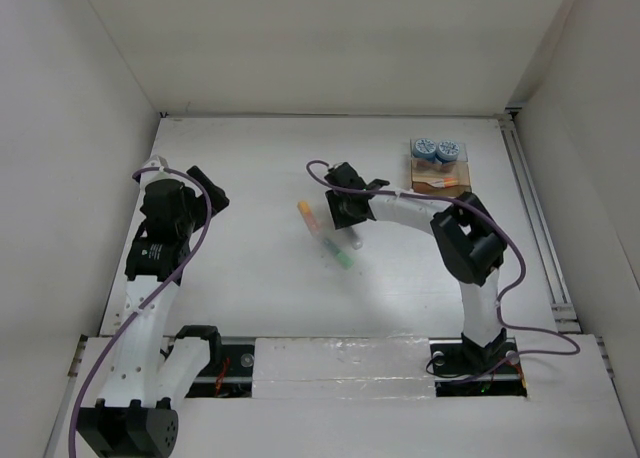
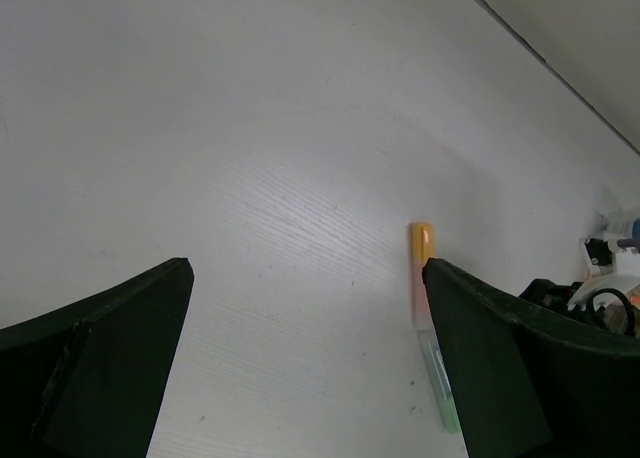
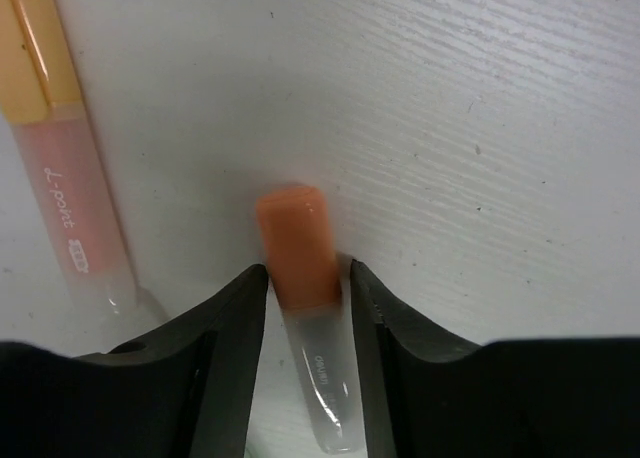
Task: Sort the stationery into containers
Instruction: Grab a piece of stationery with the right arm
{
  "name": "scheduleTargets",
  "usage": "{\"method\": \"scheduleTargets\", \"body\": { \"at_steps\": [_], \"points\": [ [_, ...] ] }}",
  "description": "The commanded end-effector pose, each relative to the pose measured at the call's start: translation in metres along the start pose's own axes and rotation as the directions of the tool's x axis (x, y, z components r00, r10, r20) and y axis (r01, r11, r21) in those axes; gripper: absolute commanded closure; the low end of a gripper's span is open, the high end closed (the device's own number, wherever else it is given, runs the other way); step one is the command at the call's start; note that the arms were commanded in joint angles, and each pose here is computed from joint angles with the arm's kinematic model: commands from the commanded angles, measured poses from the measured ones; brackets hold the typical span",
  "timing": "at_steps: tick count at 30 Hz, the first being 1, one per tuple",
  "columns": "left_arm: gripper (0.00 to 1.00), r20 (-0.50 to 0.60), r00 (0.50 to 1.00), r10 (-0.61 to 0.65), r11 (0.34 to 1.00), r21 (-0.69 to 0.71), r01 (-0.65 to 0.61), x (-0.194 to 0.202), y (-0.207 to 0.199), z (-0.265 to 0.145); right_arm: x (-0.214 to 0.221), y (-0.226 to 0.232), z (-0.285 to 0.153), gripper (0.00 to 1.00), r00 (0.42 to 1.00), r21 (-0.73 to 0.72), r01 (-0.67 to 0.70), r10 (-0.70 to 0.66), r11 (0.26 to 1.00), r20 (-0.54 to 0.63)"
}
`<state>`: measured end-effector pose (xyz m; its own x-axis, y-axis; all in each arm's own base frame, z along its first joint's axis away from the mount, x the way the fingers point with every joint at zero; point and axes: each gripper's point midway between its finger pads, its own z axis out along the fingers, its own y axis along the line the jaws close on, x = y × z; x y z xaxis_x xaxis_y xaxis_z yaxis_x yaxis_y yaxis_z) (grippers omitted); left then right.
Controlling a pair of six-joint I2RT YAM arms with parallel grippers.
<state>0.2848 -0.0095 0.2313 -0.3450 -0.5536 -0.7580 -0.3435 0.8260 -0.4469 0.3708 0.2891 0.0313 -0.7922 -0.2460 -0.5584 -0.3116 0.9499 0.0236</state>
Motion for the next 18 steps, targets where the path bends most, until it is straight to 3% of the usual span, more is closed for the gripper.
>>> {"method": "scheduleTargets", "body": {
  "at_steps": [1,3,5,10,14,18],
  "points": [
    [0.01,0.031,1.0,0.002,1.0,0.025,-0.003,-0.007,-0.004,-0.002,-0.002,0.005,0.004,0.57,1.0,0.015,0.028,-0.028,0.999,-0.009],
    [0.01,0.031,1.0,0.002,1.0,0.025,-0.003,-0.007,-0.004,-0.002,0.006,0.008,0.011,0.7,0.998,0.025,0.054,-0.053,0.998,-0.032],
    [0.01,0.031,1.0,0.002,1.0,0.025,-0.003,-0.007,-0.004,-0.002,0.012,0.011,0.014,0.71,0.997,0.024,0.065,-0.063,0.998,-0.044],
    [0.01,0.031,1.0,0.002,1.0,0.025,-0.003,-0.007,-0.004,-0.002,0.012,0.014,0.015,1.0,0.997,0.018,0.058,-0.056,0.998,-0.058],
    [0.01,0.039,0.999,0.001,1.0,0.03,-0.002,-0.008,-0.005,-0.004,-0.039,0.009,-0.024,1.0,0.988,0.031,-0.103,0.098,0.994,0.116],
    [0.01,0.039,0.999,0.001,1.0,0.03,-0.002,-0.008,-0.005,-0.004,-0.094,-0.032,-0.078,1.0,0.88,0.003,-0.361,0.34,0.932,0.331]
  ]
}}
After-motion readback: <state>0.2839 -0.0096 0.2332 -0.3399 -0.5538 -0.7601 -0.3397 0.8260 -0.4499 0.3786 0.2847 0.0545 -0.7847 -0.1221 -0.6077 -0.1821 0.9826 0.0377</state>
